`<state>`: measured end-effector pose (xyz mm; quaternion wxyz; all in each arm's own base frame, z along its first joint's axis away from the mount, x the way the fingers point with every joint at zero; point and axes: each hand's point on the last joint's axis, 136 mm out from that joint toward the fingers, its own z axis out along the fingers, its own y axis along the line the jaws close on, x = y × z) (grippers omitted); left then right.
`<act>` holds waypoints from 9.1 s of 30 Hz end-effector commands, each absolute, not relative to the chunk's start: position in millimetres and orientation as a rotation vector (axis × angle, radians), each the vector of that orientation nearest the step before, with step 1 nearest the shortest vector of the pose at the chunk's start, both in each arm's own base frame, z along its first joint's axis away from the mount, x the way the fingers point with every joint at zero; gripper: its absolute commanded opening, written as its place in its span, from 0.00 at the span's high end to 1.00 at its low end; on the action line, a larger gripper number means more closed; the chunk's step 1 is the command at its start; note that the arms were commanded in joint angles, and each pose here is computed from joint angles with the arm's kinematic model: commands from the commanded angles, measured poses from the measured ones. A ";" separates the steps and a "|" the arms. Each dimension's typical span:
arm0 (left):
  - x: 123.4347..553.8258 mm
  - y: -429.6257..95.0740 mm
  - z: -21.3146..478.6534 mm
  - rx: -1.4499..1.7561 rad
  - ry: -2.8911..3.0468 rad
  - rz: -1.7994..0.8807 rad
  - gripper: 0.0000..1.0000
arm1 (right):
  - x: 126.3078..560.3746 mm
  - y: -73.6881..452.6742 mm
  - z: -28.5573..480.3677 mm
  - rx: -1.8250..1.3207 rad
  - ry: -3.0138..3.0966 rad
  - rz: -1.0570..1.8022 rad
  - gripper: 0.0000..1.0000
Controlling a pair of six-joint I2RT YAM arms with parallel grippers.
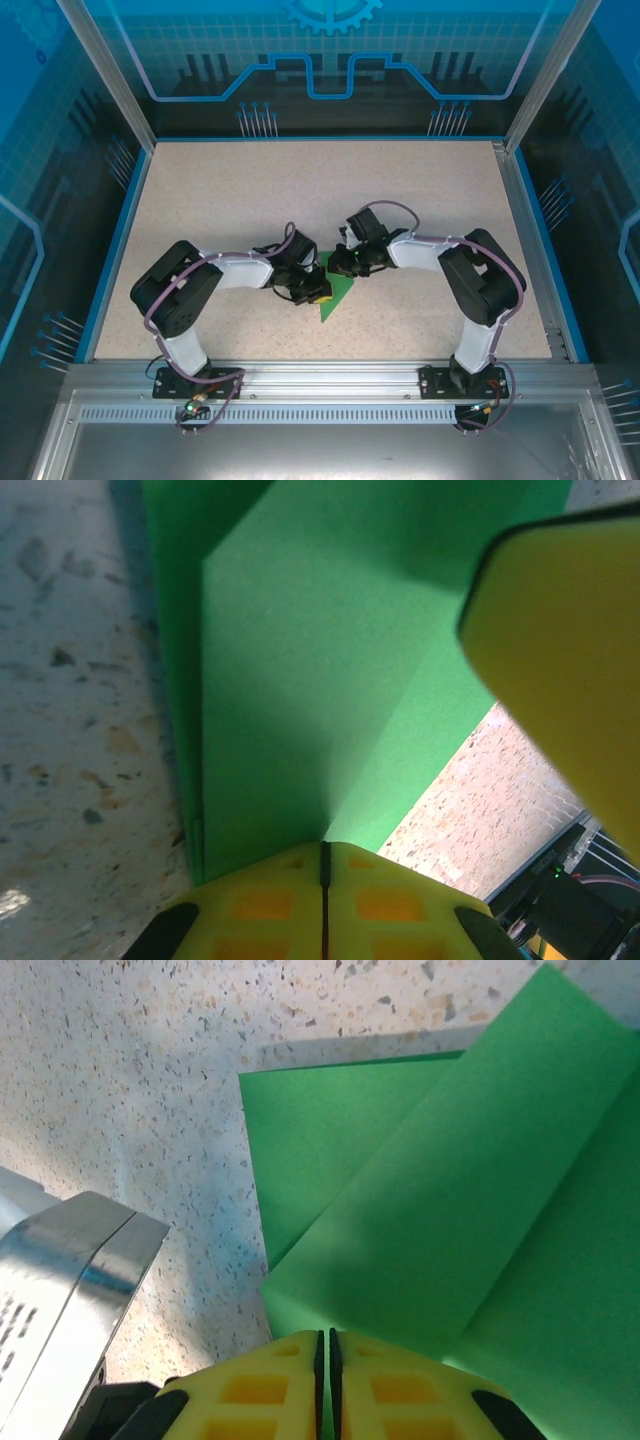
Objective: Fold a paper plane with a square sheet of paper (pick it up from the middle)
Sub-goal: Fourth fold the wing at the center of the table, then turn over the paper at the center of the table.
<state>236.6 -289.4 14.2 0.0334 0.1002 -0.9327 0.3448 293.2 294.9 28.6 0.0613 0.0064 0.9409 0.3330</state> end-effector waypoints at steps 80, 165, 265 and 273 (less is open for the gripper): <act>190.8 -268.1 8.0 0.487 -2.799 1.044 0.71 | 280.5 264.5 -12.3 0.083 2.903 0.936 0.89; 272.3 -258.4 31.7 0.294 -3.045 0.851 0.68 | 240.5 261.2 22.5 0.308 2.871 1.017 0.65; 262.8 -151.9 67.6 0.742 -3.375 0.631 0.67 | 275.3 212.9 111.1 -0.181 2.866 0.132 0.94; 245.3 -88.3 79.8 0.976 -3.429 0.483 0.60 | 287.9 166.2 162.9 -0.327 2.711 -0.873 0.93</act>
